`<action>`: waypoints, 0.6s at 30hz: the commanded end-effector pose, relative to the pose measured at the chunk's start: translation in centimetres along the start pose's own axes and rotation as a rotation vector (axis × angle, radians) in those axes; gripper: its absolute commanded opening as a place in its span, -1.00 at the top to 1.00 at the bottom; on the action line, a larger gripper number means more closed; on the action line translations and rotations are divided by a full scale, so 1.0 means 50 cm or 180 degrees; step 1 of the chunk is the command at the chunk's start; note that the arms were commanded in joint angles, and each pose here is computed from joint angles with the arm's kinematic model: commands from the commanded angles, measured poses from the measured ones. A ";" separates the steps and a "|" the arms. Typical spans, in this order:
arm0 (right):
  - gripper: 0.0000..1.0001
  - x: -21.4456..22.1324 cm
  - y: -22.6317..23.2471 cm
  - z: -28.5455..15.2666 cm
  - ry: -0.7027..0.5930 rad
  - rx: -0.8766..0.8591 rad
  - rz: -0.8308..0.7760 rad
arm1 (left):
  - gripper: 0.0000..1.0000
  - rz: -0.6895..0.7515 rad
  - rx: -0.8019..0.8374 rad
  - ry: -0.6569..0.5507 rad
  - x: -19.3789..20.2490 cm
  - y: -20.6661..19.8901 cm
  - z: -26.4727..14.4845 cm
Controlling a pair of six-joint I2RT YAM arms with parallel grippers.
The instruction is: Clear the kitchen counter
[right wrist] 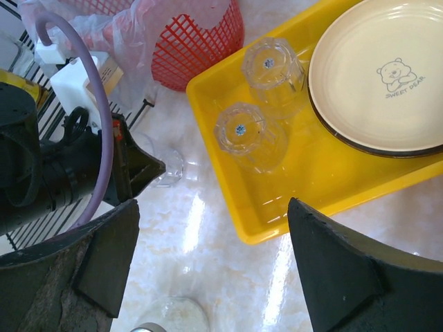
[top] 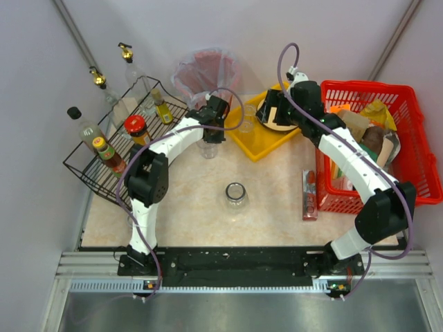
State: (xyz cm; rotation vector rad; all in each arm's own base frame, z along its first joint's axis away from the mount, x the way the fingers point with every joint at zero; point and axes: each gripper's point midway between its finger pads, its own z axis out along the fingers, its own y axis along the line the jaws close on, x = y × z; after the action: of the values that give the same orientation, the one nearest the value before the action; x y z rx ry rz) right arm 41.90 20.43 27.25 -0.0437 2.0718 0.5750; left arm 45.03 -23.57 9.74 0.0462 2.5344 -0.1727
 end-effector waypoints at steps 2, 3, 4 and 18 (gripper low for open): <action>-0.71 -0.047 0.024 -0.038 -0.0205 -0.0154 0.0029 | 1.00 0.0048 -0.0043 -0.0131 -0.035 0.010 -0.061; -0.71 -0.048 0.028 -0.040 -0.0201 -0.0189 0.0026 | 1.00 0.0044 -0.0012 -0.0194 -0.049 0.009 -0.080; -0.73 -0.045 0.036 -0.043 -0.0179 -0.0253 0.0026 | 1.00 0.0048 0.0052 -0.0257 -0.059 0.002 -0.102; -0.98 -0.090 0.200 -0.197 -0.0408 -0.1586 0.0243 | 1.00 -0.0265 0.2084 -0.1457 -0.173 -0.134 -0.585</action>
State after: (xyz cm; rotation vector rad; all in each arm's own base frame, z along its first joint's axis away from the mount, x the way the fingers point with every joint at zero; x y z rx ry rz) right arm 36.70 23.13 31.65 -0.1401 1.9746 0.8957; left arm 38.05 -24.16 31.43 0.0922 2.1410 -0.6390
